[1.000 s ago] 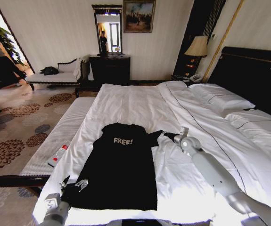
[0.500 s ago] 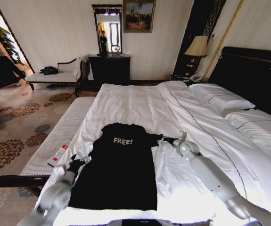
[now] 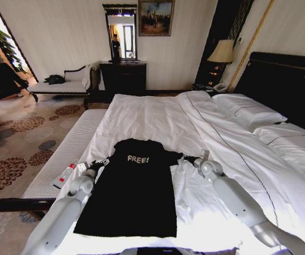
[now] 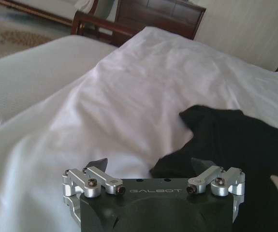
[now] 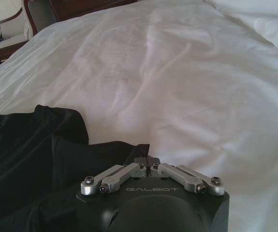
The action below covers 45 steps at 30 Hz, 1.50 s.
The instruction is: Fold the clothes on the bed.
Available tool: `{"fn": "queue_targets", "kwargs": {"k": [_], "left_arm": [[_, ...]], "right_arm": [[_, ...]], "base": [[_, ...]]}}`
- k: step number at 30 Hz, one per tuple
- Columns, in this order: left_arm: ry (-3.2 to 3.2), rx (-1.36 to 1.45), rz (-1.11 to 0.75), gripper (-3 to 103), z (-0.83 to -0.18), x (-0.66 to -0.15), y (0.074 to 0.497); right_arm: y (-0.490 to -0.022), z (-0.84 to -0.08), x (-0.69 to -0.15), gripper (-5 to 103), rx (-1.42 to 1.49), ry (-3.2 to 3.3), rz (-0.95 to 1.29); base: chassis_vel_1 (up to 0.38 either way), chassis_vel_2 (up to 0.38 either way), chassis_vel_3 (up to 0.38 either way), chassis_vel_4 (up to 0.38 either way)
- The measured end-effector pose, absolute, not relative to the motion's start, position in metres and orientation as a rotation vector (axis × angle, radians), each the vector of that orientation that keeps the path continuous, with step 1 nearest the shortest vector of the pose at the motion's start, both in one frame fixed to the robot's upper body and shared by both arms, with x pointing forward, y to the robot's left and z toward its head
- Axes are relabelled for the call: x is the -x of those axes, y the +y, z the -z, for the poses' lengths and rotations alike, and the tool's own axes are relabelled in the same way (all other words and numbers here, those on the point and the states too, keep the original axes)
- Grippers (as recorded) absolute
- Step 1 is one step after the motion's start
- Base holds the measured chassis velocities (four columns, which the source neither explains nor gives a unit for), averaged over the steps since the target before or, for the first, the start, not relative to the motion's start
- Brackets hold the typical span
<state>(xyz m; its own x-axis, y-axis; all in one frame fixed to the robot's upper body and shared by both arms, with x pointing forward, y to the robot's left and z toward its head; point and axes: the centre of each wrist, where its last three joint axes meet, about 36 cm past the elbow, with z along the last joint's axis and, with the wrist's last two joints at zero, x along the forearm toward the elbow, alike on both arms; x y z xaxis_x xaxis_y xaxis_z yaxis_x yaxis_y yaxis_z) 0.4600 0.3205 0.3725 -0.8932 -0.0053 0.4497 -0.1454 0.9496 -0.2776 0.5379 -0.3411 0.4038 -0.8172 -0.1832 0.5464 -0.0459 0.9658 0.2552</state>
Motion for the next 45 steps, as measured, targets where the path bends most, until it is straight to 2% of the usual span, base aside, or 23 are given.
{"fn": "queue_targets", "kwargs": {"k": [4, 8, 9, 11, 13, 17, 19, 21, 23, 35, 38, 39, 41, 43, 45], "left_arm": [[-2.633, -0.089, -0.457, 96, -0.366, -0.460, 0.315], [-2.632, -0.056, -0.485, 81, -0.365, -0.461, 0.306], [-2.632, -0.056, -0.485, 81, -0.365, -0.461, 0.306], [-2.637, -0.041, -0.485, 73, -0.363, -0.461, 0.303], [-2.642, -0.035, -0.480, 73, -0.362, -0.461, 0.301], [-2.648, -0.028, -0.479, 52, -0.361, -0.462, 0.295], [-2.649, -0.028, -0.479, 52, -0.361, -0.462, 0.295], [-2.653, -0.022, -0.478, 45, -0.362, -0.462, 0.292], [-2.655, -0.017, -0.477, 45, -0.363, -0.461, 0.292], [-2.659, -0.021, -0.461, 44, -0.367, -0.452, 0.294], [-2.661, -0.038, -0.444, 59, -0.369, -0.445, 0.303], [-2.661, -0.038, -0.444, 59, -0.369, -0.445, 0.303], [-2.664, -0.041, -0.444, 70, -0.371, -0.446, 0.305], [-2.665, -0.040, -0.446, 70, -0.372, -0.447, 0.305], [-2.669, -0.038, -0.447, 78, -0.374, -0.449, 0.305]], "right_arm": [[-0.341, -0.406, -0.539, 0, -0.164, -2.512, 0.306], [-0.338, -0.406, -0.540, 0, -0.169, -2.511, 0.303], [-0.338, -0.406, -0.540, 0, -0.169, -2.511, 0.303], [-0.338, -0.406, -0.540, 0, -0.170, -2.511, 0.303], [-0.338, -0.406, -0.539, 0, -0.169, -2.509, 0.303], [-0.338, -0.403, -0.538, 0, -0.168, -2.504, 0.304], [-0.338, -0.403, -0.537, 0, -0.168, -2.503, 0.303], [-0.338, -0.402, -0.536, 0, -0.169, -2.501, 0.302], [-0.338, -0.402, -0.536, 0, -0.169, -2.501, 0.302], [-0.338, -0.403, -0.537, 0, -0.168, -2.503, 0.302], [-0.340, -0.403, -0.537, 0, -0.167, -2.504, 0.301], [-0.340, -0.403, -0.537, 0, -0.167, -2.504, 0.301], [-0.340, -0.404, -0.537, 0, -0.167, -2.505, 0.301], [-0.340, -0.404, -0.537, 0, -0.168, -2.506, 0.301], [-0.339, -0.404, -0.538, 0, -0.169, -2.507, 0.301]], "base": [[0.000, 0.000, 0.000, 0.000], [0.000, 0.000, 0.000, 0.000], [0.000, 0.000, 0.000, 0.000], [0.000, 0.000, 0.000, 0.000], [0.000, 0.000, 0.000, 0.000], [0.000, 0.000, 0.000, 0.000], [0.000, 0.000, 0.000, 0.000], [0.000, 0.000, 0.000, 0.000], [0.000, 0.000, 0.000, 0.000], [0.000, 0.000, 0.000, 0.000], [0.000, 0.000, 0.000, 0.000], [0.000, 0.000, 0.000, 0.000], [0.000, 0.000, 0.000, 0.000], [0.000, 0.000, 0.000, 0.000], [0.000, 0.000, 0.000, 0.000]]}}
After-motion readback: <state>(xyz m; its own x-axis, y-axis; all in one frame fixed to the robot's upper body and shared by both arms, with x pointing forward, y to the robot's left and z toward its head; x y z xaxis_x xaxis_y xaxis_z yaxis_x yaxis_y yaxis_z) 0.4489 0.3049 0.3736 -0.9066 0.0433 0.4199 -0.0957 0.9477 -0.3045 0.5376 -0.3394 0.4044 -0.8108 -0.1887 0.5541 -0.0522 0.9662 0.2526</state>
